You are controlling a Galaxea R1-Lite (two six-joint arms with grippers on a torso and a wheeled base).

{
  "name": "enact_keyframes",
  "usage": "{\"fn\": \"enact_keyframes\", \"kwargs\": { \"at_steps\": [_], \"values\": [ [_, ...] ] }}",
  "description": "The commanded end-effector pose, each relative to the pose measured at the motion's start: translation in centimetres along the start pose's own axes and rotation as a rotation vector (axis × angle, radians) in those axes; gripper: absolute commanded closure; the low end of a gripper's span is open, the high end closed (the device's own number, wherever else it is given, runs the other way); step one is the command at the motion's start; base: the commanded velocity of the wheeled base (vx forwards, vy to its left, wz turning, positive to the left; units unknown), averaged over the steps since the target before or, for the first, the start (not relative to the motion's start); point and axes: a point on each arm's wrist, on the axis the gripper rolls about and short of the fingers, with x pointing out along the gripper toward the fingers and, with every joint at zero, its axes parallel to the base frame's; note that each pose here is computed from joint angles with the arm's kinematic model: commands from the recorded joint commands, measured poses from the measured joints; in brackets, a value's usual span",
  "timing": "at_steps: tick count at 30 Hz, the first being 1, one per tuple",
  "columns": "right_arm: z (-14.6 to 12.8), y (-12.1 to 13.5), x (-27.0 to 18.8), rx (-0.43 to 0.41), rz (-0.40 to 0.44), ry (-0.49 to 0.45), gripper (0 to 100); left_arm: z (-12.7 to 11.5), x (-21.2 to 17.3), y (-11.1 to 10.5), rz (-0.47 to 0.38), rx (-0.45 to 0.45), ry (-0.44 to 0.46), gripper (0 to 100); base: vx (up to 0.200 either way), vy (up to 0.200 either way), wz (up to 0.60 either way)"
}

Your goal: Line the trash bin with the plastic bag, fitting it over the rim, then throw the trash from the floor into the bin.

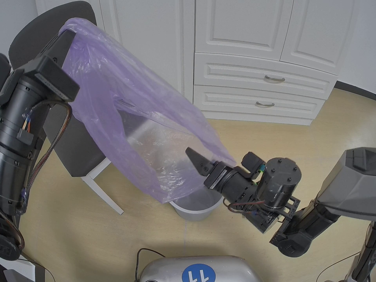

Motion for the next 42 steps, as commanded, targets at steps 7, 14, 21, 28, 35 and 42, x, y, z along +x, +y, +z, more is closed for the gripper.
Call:
{"fn": "enact_keyframes", "kwargs": {
  "at_steps": [7,14,21,28,35,42],
  "values": [
    [-6.6,-2.6,0.4,-0.025,-0.050,0.122,0,0.2,0.8,-0.1,0.067,-0.002,-0.003,100,0.000,0.000,0.00],
    [-7.4,-2.6,0.3,-0.027,-0.051,0.142,0,0.0,0.9,-0.2,0.072,-0.003,0.001,100,0.000,0.000,0.00],
    [-6.9,-2.3,0.3,-0.024,-0.045,0.128,0,0.0,0.9,-0.2,0.072,0.000,0.002,100,0.000,0.000,0.00],
    [-5.3,-2.2,0.6,-0.021,-0.044,0.081,0,0.1,0.9,-0.1,0.091,-0.002,0.002,100,0.000,0.000,0.00],
    [-3.8,-1.9,0.6,-0.019,-0.038,0.041,0,0.2,0.8,-0.1,0.092,0.017,0.003,100,0.000,0.000,0.00],
    [-3.7,-1.9,0.7,-0.020,-0.037,0.038,0,0.4,0.8,0.0,0.094,0.014,-0.004,100,0.000,0.000,0.00]
  ]
}}
